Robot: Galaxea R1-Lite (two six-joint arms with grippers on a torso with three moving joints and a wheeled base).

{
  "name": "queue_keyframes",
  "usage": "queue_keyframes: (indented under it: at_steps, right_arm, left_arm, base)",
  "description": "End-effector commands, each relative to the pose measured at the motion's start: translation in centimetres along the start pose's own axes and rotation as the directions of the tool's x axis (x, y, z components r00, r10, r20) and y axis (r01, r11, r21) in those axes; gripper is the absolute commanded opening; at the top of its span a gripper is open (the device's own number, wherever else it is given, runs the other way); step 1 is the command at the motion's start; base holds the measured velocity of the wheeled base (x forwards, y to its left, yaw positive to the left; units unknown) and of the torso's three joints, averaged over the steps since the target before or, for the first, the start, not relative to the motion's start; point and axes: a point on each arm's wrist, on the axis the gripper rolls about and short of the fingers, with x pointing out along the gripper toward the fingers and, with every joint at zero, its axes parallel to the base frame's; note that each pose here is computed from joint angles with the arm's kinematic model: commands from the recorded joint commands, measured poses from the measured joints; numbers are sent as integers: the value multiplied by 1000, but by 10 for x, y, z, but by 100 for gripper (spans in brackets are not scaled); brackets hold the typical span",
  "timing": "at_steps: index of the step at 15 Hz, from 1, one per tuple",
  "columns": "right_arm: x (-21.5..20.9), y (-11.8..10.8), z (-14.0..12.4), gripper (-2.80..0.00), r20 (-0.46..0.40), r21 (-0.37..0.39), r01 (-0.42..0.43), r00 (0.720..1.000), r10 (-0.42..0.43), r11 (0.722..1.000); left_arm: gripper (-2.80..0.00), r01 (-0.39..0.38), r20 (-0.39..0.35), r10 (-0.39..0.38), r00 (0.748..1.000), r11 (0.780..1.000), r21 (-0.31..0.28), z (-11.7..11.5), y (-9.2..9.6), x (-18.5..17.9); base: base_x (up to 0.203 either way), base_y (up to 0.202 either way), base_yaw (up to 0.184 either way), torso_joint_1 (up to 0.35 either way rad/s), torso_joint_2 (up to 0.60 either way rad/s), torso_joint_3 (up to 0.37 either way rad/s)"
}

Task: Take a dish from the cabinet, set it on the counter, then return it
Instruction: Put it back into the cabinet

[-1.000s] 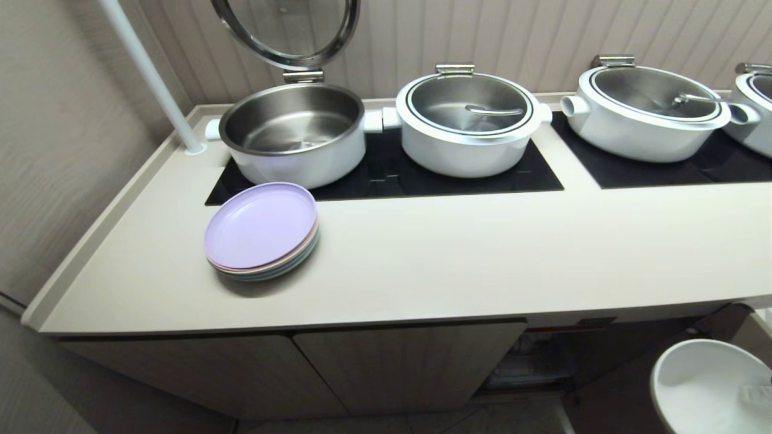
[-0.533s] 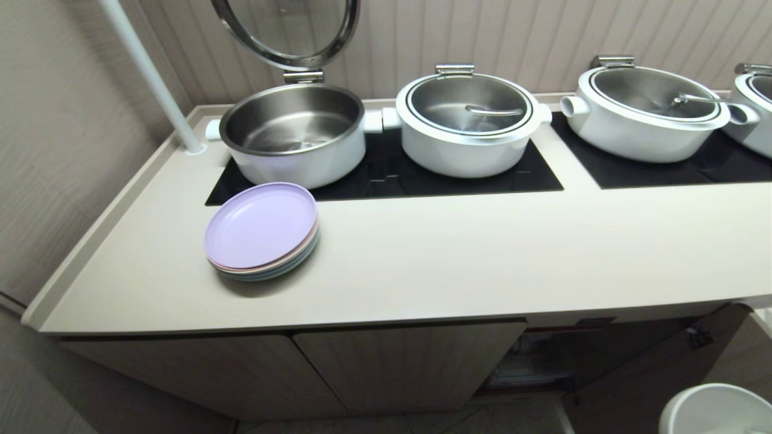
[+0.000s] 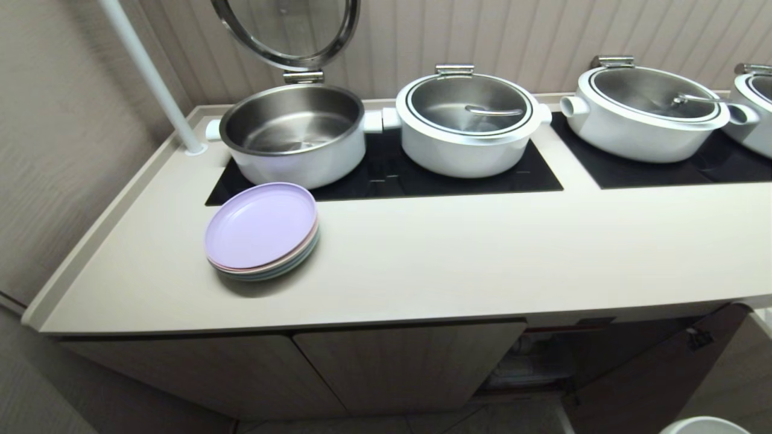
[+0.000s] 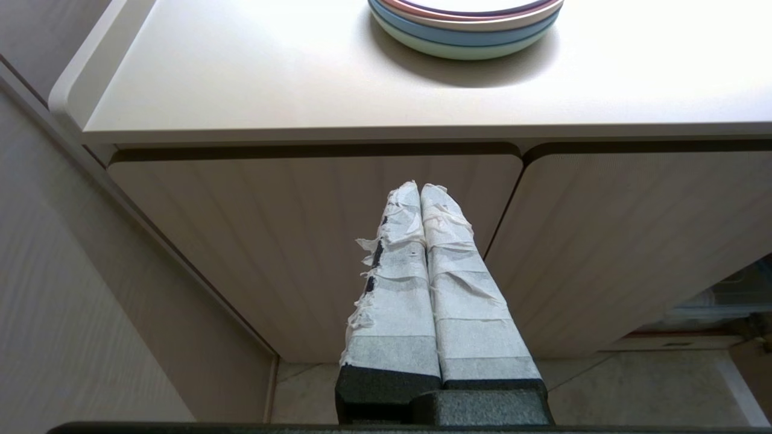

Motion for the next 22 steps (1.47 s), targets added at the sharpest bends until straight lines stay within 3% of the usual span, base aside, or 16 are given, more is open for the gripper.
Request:
queue_keyframes:
  at_steps: [1, 22]
  right_arm:
    - [1, 0, -4, -280, -11, 0, -26, 1000, 26, 1000]
    - [7, 0, -1, -280, -59, 6, -40, 997, 41, 999]
  left_arm:
    - [-280, -1, 0, 1, 1000, 1000, 0, 0, 0, 0]
    - [-280, -1, 2, 1, 1000, 1000, 0, 0, 0, 0]
  base:
    - [0, 0, 0, 0, 0, 0]
    - [0, 0, 0, 0, 0, 0]
